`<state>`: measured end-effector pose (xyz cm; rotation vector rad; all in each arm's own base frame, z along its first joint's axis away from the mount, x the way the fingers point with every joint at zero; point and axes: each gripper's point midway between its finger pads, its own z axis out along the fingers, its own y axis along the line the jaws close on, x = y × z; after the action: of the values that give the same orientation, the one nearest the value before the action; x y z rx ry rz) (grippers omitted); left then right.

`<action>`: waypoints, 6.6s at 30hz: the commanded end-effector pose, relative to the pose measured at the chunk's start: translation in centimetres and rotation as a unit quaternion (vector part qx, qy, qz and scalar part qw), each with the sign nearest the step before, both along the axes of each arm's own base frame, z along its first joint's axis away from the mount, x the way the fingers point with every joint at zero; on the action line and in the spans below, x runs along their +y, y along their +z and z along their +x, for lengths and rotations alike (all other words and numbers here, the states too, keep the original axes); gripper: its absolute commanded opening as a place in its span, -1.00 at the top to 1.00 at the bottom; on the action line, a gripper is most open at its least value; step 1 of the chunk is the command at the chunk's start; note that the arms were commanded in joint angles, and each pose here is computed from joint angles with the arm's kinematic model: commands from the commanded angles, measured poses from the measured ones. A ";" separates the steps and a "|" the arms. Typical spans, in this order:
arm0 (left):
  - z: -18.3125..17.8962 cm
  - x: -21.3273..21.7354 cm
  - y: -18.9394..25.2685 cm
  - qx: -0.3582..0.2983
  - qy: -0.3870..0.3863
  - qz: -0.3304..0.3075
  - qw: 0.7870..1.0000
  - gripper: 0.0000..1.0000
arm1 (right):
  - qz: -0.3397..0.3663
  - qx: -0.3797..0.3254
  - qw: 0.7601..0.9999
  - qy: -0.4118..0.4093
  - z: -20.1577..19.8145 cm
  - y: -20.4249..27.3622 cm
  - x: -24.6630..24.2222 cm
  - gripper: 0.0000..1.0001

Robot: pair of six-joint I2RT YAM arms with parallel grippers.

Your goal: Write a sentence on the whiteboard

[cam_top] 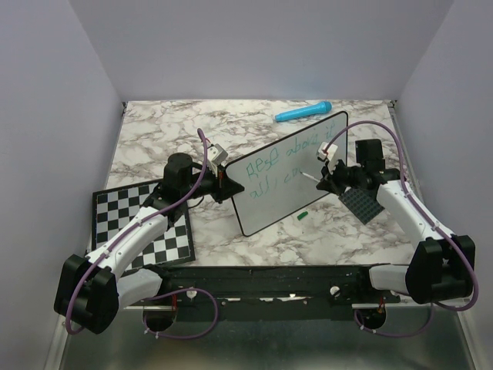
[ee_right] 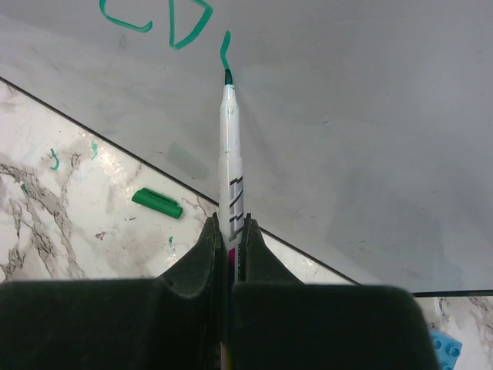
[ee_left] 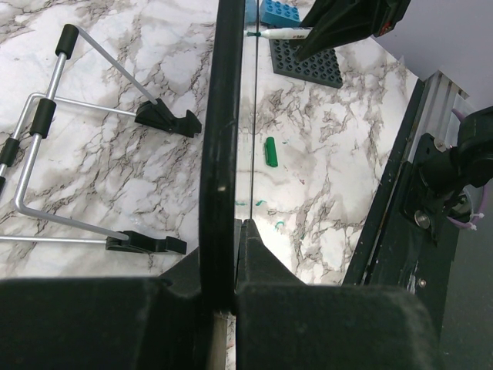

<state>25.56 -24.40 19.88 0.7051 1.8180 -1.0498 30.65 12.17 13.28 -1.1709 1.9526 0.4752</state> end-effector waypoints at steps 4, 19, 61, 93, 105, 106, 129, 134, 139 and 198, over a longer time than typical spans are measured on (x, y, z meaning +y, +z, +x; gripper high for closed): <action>-0.2 1.4 -4.4 0.022 0.010 0.072 0.997 1.00 | -0.021 -0.012 0.999 -0.022 0.9 0.4 -1.2 0.99; -0.2 1.4 -4.5 0.024 0.010 0.072 0.997 1.00 | 0.005 -0.050 0.998 -0.045 3.1 3.9 -1.2 0.99; -0.2 1.3 -4.5 0.023 0.007 0.072 0.997 1.00 | -0.013 -0.021 0.998 -0.055 1.9 1.3 -2.5 0.99; -0.3 1.3 -4.5 0.023 0.005 0.072 0.997 1.00 | -0.006 -0.027 0.997 -0.071 3.1 2.7 -3.6 0.99; -0.3 1.3 -4.5 0.023 0.005 0.072 0.997 1.00 | -0.003 -0.027 0.997 -0.077 3.1 2.7 -4.2 0.99; -0.3 1.3 -4.6 0.024 0.005 0.072 0.997 1.00 | -0.003 -0.026 0.997 -0.077 3.1 2.7 -4.2 0.99; -0.3 1.3 -4.7 0.026 0.004 0.073 0.997 1.00 | -0.017 -0.001 0.999 -0.051 1.6 0.7 -4.1 0.99; -0.3 1.3 -4.6 0.025 0.005 0.073 0.997 1.00 | -0.018 -0.007 0.998 -0.058 2.2 1.2 -4.3 0.99; -0.3 1.3 -4.6 0.025 0.005 0.073 0.997 1.00 | -0.014 -0.023 0.996 -0.084 3.4 2.6 -5.2 0.99; -0.2 1.2 -4.8 0.027 0.002 0.074 0.997 1.00 | 0.028 -0.011 0.996 -0.082 4.3 3.2 -5.1 0.99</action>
<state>25.76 -24.49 19.81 0.7033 1.8184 -1.0553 34.78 6.32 15.79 -0.9415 2.0314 0.3733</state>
